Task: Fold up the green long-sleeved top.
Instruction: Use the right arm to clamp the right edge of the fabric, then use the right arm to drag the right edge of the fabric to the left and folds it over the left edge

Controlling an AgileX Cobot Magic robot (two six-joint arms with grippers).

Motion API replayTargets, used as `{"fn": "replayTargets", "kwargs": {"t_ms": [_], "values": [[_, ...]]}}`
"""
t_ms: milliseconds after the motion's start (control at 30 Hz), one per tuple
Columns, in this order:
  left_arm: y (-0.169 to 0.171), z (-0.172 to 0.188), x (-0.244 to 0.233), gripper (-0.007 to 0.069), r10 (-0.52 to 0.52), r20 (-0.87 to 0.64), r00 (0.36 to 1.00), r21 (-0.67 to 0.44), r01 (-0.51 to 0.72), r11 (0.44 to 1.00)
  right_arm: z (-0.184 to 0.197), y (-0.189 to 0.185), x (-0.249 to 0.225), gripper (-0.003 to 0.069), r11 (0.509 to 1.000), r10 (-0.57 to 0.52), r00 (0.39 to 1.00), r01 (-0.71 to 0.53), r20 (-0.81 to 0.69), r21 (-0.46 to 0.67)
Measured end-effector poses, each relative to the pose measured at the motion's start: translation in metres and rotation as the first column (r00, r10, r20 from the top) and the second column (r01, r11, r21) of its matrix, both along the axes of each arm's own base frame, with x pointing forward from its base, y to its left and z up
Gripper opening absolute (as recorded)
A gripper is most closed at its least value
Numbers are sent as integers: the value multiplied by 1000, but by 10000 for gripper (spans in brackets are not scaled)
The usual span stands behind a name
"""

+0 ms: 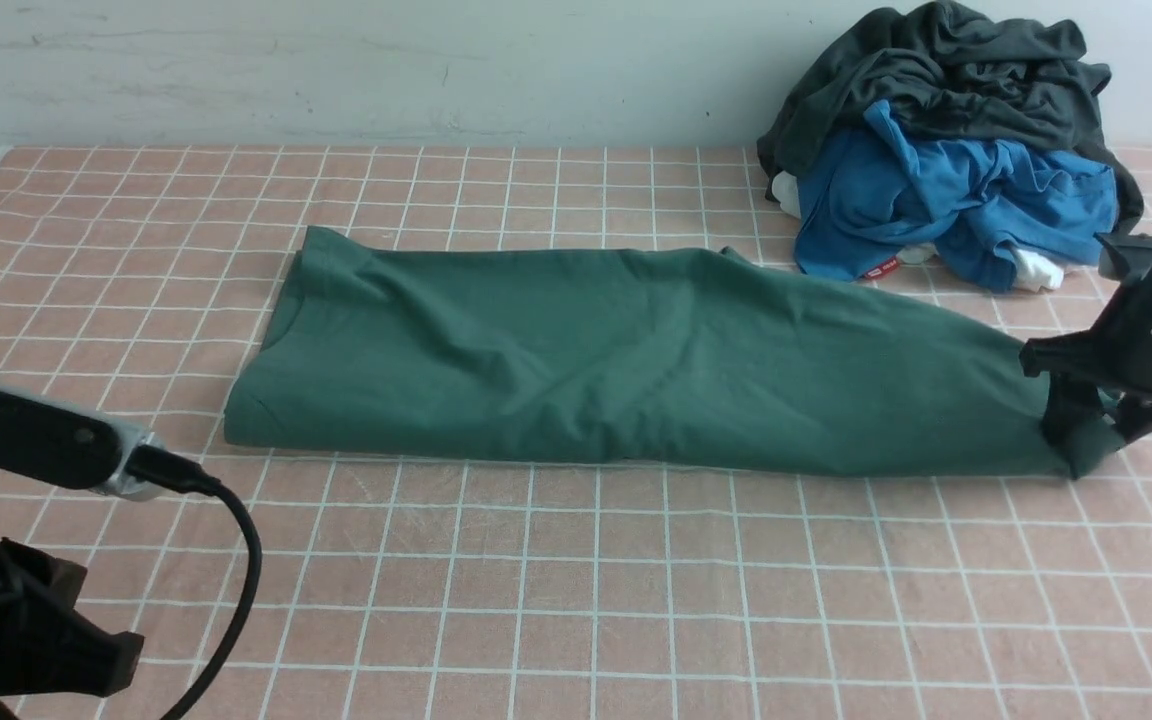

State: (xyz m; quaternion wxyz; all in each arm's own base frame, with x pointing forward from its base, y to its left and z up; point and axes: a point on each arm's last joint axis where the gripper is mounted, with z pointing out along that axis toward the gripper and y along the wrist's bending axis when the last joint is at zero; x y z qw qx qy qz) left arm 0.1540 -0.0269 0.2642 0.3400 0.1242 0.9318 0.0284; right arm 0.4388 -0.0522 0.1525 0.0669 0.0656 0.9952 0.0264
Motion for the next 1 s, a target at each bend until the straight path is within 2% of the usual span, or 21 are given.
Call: {"fn": "replayTargets", "kwargs": {"t_ms": [33, 67, 100, 133, 200, 300, 400, 433, 500, 567, 700, 733, 833, 867, 900, 1000], "values": [[0, 0, 0, -4, 0, -2, 1000, 1, 0, 1000, 1, 0, 0, 284, 1000, 3, 1000, -3, 2, 1], [-1, -2, 2, -4, 0, -13, 1000, 3, 0, 1000, 4, 1, 0, 185, 999, 35, 999, -35, 12, 3], [-1, -2, 2, -4, 0, -14, 1000, 4, 0, 1000, 4, 1, 0, 158, 999, 43, 999, -43, 14, 2], [-1, -3, 3, -4, 0, -15, 1000, 4, 1, 1000, 15, 0, -2, 69, 997, 76, 997, -75, 31, -17], [-1, -3, 3, -4, -1, -15, 1000, 4, 1, 1000, 28, -3, -5, 28, 993, 106, 994, -103, 42, -63], [-1, -3, 3, -4, 0, -15, 1000, 1, 0, 1000, 69, -13, -15, 20, 970, 147, 985, -127, 87, -206], [-2, -3, 2, -4, 3, -19, 1000, -12, -3, 1000, 110, -23, -28, 20, 946, 142, 978, -88, 155, -312], [-2, -3, 2, -4, 3, -19, 1000, -12, -3, 1000, 110, -23, -27, 20, 945, 142, 978, -87, 155, -316], [-3, -3, 2, -4, 7, -23, 1000, -32, -8, 999, 144, -17, -37, 18, 933, 162, 956, -68, 245, -354], [-3, -3, 2, -4, 9, -26, 1000, -40, -10, 999, 154, -7, -38, 18, 931, 186, 943, -79, 278, -356], [-5, -3, 2, -4, 14, -29, 999, -66, -16, 998, 179, 53, -34, 18, 950, 257, 877, -152, 406, -273], [-5, -3, 2, -4, 14, -27, 1000, -73, -16, 997, 186, 88, -31, 17, 956, 284, 835, -208, 471, -207], [-6, -3, 2, -3, 16, -21, 1000, -86, -18, 996, 192, 136, -30, 18, 950, 303, 776, -290, 554, -113], [-7, -2, 3, -3, 17, -16, 1000, -100, -19, 995, 190, 179, -28, 18, 932, 302, 727, -362, 617, -29], [-7, -2, 3, -3, 18, -16, 1000, -105, -20, 994, 186, 203, -28, 18, 916, 300, 705, -400, 643, 12], [-8, -2, 3, -3, 21, -19, 1000, -116, -23, 993, 165, 263, -26, 18, 868, 310, 676, -489, 668, 92]]}}
